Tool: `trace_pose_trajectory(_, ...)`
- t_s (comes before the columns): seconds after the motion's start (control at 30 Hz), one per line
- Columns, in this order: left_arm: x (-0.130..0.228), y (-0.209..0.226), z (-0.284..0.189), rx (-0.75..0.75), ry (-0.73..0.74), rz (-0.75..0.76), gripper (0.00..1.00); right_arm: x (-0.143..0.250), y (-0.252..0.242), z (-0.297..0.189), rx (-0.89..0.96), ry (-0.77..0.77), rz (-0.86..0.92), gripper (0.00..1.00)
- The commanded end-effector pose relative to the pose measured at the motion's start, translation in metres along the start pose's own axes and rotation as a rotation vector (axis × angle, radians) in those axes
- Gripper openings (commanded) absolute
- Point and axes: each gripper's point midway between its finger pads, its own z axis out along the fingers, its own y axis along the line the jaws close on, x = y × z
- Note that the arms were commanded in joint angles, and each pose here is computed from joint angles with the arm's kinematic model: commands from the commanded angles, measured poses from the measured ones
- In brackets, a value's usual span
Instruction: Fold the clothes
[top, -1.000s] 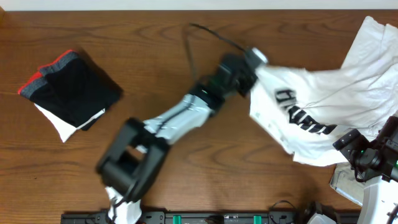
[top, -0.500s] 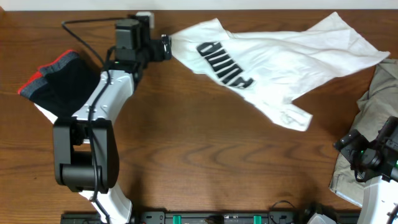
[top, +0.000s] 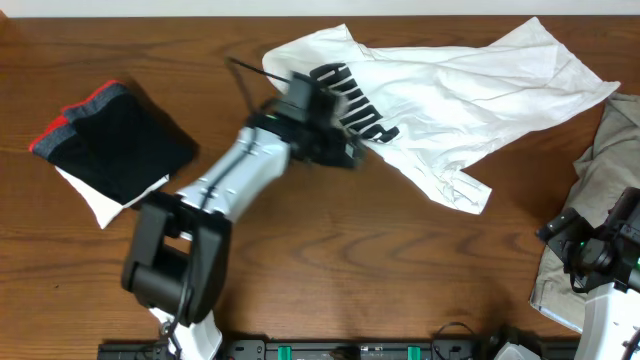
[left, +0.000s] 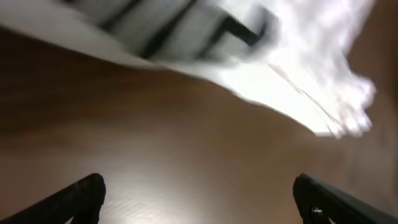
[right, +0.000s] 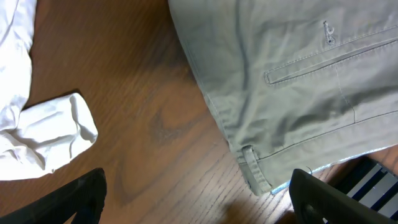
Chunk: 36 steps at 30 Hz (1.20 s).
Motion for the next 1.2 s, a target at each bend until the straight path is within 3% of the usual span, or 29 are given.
trace_pose_trajectory(0.0,0.015,-0.031,0.011,0.04,0.03,0.012,0.98,-0.004,-0.002,-0.002,0.003,-0.01,0.02,0.92)
trace_pose_trajectory(0.2,0.015,-0.041,0.031,-0.083,-0.052,-0.027,1.0,-0.004,-0.003,-0.002,0.003,-0.009,0.02,0.92)
trace_pose_trajectory(0.37,0.012,-0.048,0.055,-0.058,-0.081,-0.065,1.0,-0.003,-0.003,-0.002,0.005,-0.006,0.019,0.92)
trace_pose_trajectory(0.53,0.005,-0.037,0.078,-0.053,-0.109,-0.106,0.95,-0.002,-0.003,-0.002,0.006,-0.002,0.019,0.92)
trace_pose_trajectory(0.77,0.002,-0.032,0.092,-0.044,-0.131,-0.14,0.82,-0.002,-0.003,-0.002,0.006,-0.003,0.019,0.92)
trace_pose_trajectory(1.17,0.004,-0.031,0.107,-0.03,-0.137,-0.18,0.79,-0.002,-0.003,-0.002,0.006,-0.002,0.019,0.92)
